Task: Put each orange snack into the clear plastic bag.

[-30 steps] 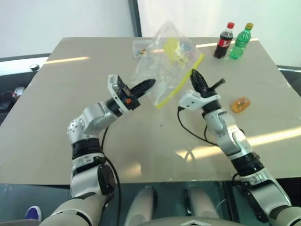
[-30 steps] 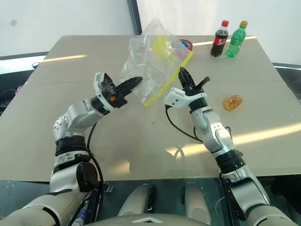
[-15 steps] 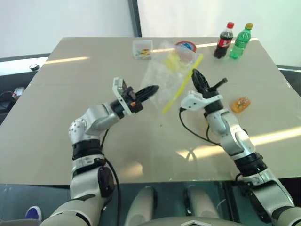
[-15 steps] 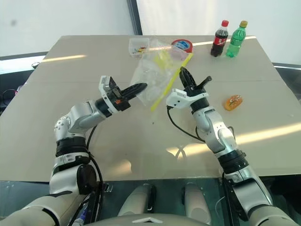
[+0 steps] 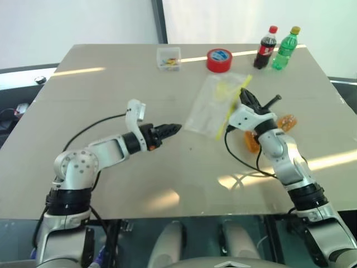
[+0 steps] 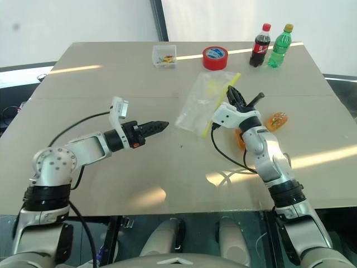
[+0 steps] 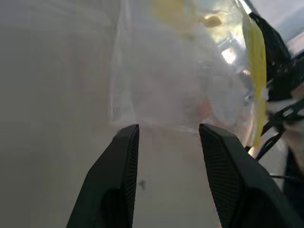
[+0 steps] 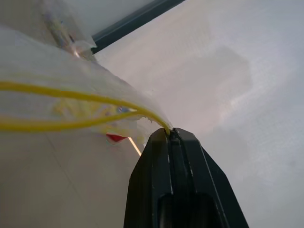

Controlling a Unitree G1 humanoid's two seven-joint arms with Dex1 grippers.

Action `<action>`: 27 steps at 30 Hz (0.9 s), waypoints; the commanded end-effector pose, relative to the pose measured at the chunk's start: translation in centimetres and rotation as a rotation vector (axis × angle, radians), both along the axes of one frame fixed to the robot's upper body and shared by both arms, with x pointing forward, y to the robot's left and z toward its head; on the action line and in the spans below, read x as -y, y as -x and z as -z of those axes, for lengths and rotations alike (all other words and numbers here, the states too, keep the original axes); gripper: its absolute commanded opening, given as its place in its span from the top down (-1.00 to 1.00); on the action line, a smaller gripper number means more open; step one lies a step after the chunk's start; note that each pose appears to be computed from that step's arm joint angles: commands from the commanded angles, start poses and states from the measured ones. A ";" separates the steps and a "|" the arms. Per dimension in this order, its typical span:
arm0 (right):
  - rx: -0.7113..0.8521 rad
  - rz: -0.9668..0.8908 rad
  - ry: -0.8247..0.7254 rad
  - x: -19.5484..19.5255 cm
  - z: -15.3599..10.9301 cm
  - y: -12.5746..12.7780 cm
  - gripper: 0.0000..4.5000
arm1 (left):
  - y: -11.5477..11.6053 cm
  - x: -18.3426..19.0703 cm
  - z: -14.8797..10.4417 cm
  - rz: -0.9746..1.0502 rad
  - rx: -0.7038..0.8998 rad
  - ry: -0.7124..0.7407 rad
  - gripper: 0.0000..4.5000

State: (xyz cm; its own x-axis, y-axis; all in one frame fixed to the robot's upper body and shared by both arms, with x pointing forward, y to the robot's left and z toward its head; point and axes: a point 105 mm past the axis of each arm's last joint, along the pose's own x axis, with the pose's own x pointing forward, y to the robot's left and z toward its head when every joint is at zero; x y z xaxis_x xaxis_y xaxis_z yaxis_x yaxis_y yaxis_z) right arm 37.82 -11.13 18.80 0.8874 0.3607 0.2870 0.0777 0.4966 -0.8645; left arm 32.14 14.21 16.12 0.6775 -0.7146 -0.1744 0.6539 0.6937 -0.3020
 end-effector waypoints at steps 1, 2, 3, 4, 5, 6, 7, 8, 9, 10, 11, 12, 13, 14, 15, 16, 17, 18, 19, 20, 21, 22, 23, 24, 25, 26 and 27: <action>-0.029 0.027 -0.031 0.7 -0.9 -1.0 1.00 | 1.6 2.1 -1.3 0.135 0.370 -0.234 0.06; -0.049 0.035 -0.039 0.9 -0.8 -1.3 1.00 | 2.1 2.8 -1.6 0.161 0.418 -0.243 0.06; -0.071 0.045 -0.061 1.0 -0.6 -1.6 1.00 | 2.6 3.5 -1.7 0.179 0.468 -0.288 0.06; -0.091 0.051 -0.076 1.0 -0.5 -1.8 1.00 | 2.8 4.0 -1.6 0.188 0.522 -0.346 0.06; -0.105 0.057 -0.099 0.9 -0.5 -2.0 1.00 | 3.0 4.5 -1.6 0.183 0.575 -0.410 0.06; -0.117 0.061 -0.118 0.9 -0.6 -2.2 1.00 | 3.2 4.9 -1.4 0.179 0.587 -0.447 0.06; -0.127 0.061 -0.115 0.6 -0.7 -2.4 1.00 | 3.2 5.5 -1.7 0.168 0.603 -0.448 0.06; -0.133 0.062 -0.115 0.4 -0.8 -2.4 1.00 | 3.3 6.0 -2.1 0.162 0.617 -0.437 0.06; -0.141 0.060 -0.116 0.1 -0.8 -2.5 1.00 | 3.3 6.3 -2.2 0.154 0.600 -0.442 0.06; -0.148 0.058 -0.115 -0.2 -0.8 -2.6 1.00 | 3.0 6.5 -2.2 0.147 0.584 -0.458 0.06; -0.152 0.056 -0.113 -0.4 -0.8 -2.6 1.00 | 2.7 6.6 -2.2 0.142 0.577 -0.475 0.06; -0.159 0.053 -0.110 -0.6 -0.8 -2.6 1.00 | 2.4 6.7 -2.4 0.134 0.583 -0.483 0.06; -0.168 0.048 -0.103 -0.8 -0.7 -2.6 1.00 | 2.3 6.9 -2.5 0.142 0.594 -0.499 0.06; -0.173 0.042 -0.091 -1.1 -0.6 -2.6 1.00 | 2.1 7.1 -2.5 0.142 0.594 -0.520 0.06; -0.180 0.036 -0.085 -1.4 -0.5 -2.5 1.00 | 1.9 7.2 -2.5 0.136 0.585 -0.520 0.06; -0.186 0.030 -0.080 -1.7 -0.4 -2.5 1.00 | 1.7 7.4 -2.4 0.137 0.577 -0.527 0.06; -0.194 0.023 -0.073 -2.0 -0.3 -2.4 1.00 | 1.5 7.5 -2.4 0.138 0.591 -0.551 0.06; -0.202 0.016 -0.067 -2.3 -0.3 -2.3 1.00 | 1.5 7.8 -2.3 0.147 0.600 -0.560 0.06; -0.208 0.009 -0.069 -2.6 -0.3 -2.2 1.00 | 1.4 8.0 -2.2 0.151 0.605 -0.569 0.06; -0.212 0.004 -0.069 -2.8 -0.3 -2.2 1.00 | 1.3 8.1 -2.1 0.151 0.612 -0.581 0.06; -0.215 -0.002 -0.068 -3.1 -0.3 -2.1 1.00 | 1.2 8.3 -2.0 0.155 0.627 -0.592 0.06; -0.218 -0.006 -0.069 -3.3 -0.4 -2.1 1.00 | 1.1 8.4 -2.0 0.158 0.638 -0.601 0.06; -0.219 -0.008 -0.067 -3.4 -0.4 -2.1 1.00 | 0.9 8.5 -2.0 0.150 0.654 -0.617 0.06; -0.221 -0.011 -0.067 -3.5 -0.4 -2.1 1.00 | 0.7 8.5 -1.9 0.146 0.670 -0.639 0.06; -0.222 -0.012 -0.067 -3.5 -0.5 -2.1 1.00 | 0.6 8.5 -1.8 0.144 0.680 -0.652 0.06; -0.222 -0.012 -0.067 -3.6 -0.5 -2.1 1.00 | 0.5 8.5 -1.7 0.144 0.687 -0.661 0.06; -0.224 -0.013 -0.067 -3.5 -0.5 -2.0 1.00 | 0.3 8.5 -1.6 0.138 0.686 -0.669 0.06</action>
